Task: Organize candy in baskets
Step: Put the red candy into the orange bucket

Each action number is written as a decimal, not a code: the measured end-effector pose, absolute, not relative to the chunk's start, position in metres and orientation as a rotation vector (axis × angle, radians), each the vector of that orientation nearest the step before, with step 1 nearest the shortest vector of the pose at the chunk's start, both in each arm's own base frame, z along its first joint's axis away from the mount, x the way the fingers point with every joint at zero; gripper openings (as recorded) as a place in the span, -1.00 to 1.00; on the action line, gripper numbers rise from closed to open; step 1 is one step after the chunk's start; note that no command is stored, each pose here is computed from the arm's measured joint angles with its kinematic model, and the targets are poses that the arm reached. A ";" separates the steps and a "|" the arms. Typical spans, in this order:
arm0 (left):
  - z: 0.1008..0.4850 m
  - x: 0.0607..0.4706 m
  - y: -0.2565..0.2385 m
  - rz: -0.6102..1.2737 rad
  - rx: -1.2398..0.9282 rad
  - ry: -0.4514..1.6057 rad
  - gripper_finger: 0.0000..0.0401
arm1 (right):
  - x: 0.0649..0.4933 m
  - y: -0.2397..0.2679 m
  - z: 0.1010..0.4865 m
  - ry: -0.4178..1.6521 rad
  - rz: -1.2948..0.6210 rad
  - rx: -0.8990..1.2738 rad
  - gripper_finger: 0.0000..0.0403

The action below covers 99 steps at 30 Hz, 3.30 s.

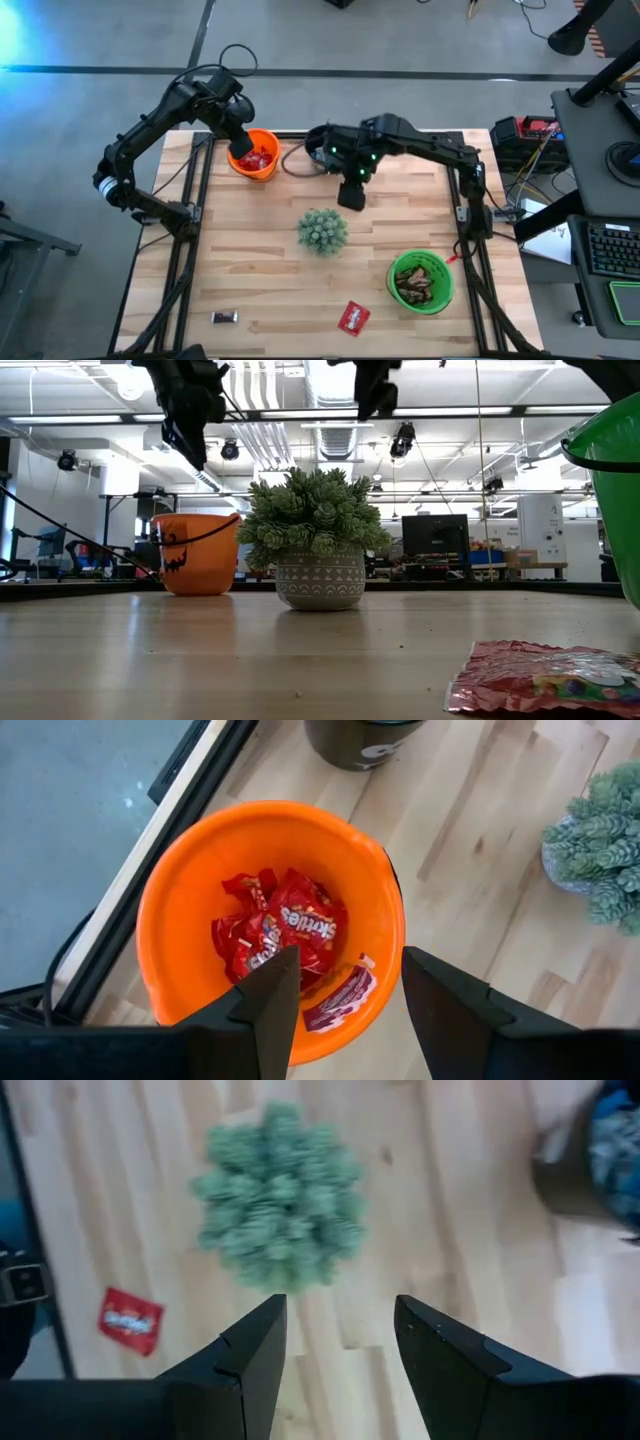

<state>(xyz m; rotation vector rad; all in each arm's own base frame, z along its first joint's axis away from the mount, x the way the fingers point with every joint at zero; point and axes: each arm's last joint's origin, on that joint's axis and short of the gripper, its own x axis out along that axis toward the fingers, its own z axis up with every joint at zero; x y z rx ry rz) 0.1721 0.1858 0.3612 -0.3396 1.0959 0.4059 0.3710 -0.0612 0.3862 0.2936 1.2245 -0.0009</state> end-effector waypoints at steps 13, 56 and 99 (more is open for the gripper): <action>0.360 0.170 0.183 0.359 -0.302 1.136 -0.21 | 0.378 0.013 0.385 1.255 -0.097 0.492 -0.12; 0.361 0.171 0.185 0.365 -0.292 1.119 -0.21 | 0.371 0.241 0.296 1.141 -0.751 0.984 -0.12; 0.361 0.171 0.185 0.358 -0.264 1.125 -0.21 | 0.403 0.278 0.209 1.058 -0.979 1.280 -0.12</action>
